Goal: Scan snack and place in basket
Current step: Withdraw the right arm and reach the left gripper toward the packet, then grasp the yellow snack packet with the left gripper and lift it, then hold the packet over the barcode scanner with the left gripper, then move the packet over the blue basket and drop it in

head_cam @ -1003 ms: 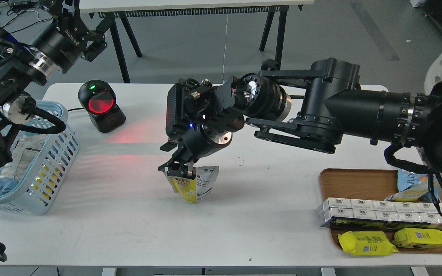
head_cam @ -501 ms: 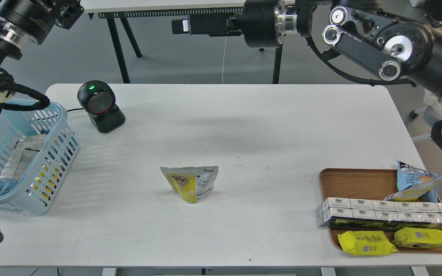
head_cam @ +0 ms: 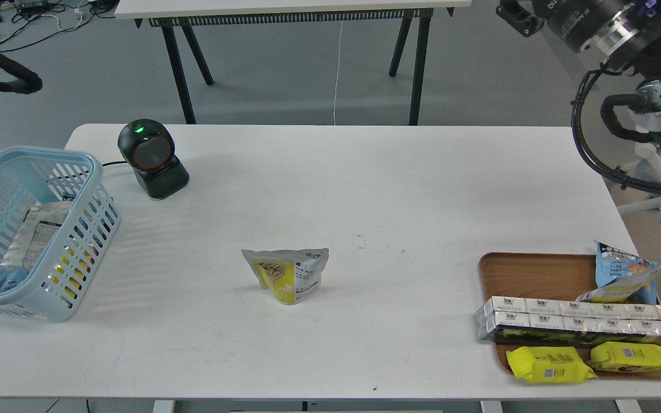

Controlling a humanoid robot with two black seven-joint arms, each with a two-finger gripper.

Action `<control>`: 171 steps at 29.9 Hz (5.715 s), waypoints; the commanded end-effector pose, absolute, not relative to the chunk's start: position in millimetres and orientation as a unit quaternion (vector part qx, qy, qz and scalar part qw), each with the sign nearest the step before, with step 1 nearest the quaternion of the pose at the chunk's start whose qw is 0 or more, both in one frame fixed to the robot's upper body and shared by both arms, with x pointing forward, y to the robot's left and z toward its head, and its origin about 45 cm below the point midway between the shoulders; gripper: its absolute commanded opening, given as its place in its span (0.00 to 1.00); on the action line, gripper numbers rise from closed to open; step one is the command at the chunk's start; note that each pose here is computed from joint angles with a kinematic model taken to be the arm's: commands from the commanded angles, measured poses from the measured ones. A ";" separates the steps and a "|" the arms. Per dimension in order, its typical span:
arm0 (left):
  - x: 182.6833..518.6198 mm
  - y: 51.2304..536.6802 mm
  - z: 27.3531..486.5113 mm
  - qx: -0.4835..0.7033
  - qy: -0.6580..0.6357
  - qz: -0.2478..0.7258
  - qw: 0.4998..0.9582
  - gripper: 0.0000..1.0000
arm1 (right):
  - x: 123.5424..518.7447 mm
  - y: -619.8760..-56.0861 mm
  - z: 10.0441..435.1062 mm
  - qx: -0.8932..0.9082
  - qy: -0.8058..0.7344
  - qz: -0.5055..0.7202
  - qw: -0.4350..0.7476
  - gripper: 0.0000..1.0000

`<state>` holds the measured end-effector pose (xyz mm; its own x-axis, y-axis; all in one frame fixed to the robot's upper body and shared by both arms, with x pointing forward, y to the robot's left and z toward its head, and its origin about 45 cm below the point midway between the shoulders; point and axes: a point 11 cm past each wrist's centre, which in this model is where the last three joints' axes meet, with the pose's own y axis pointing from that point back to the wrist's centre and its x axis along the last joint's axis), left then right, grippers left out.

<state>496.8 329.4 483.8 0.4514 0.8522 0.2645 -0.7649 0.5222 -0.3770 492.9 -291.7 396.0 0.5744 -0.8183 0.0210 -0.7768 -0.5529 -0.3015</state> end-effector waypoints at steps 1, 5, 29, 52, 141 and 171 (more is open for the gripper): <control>499.8 291.2 518.3 -0.019 -0.277 0.428 0.860 1.00 | 480.2 -327.8 375.7 -0.855 0.489 -0.045 0.166 1.00; 500.4 217.3 525.9 0.094 -0.337 0.337 0.874 1.00 | 464.8 -358.0 350.9 -0.833 0.520 -0.018 0.189 1.00; 342.3 105.5 318.5 0.564 -0.437 -0.336 0.615 0.99 | 412.2 -435.1 260.8 -0.728 0.621 0.106 0.271 1.00; 335.9 151.0 238.2 0.562 -0.377 -0.349 0.648 0.33 | 409.1 -436.8 257.0 -0.727 0.623 0.109 0.267 1.00; 368.1 443.6 342.1 0.758 -0.331 -0.161 0.539 0.00 | 420.6 -429.9 286.4 -0.742 0.605 0.086 0.275 1.00; 427.0 361.9 368.6 0.677 -0.360 -0.017 0.642 0.87 | 430.5 -421.0 304.8 -0.757 0.591 0.068 0.271 1.00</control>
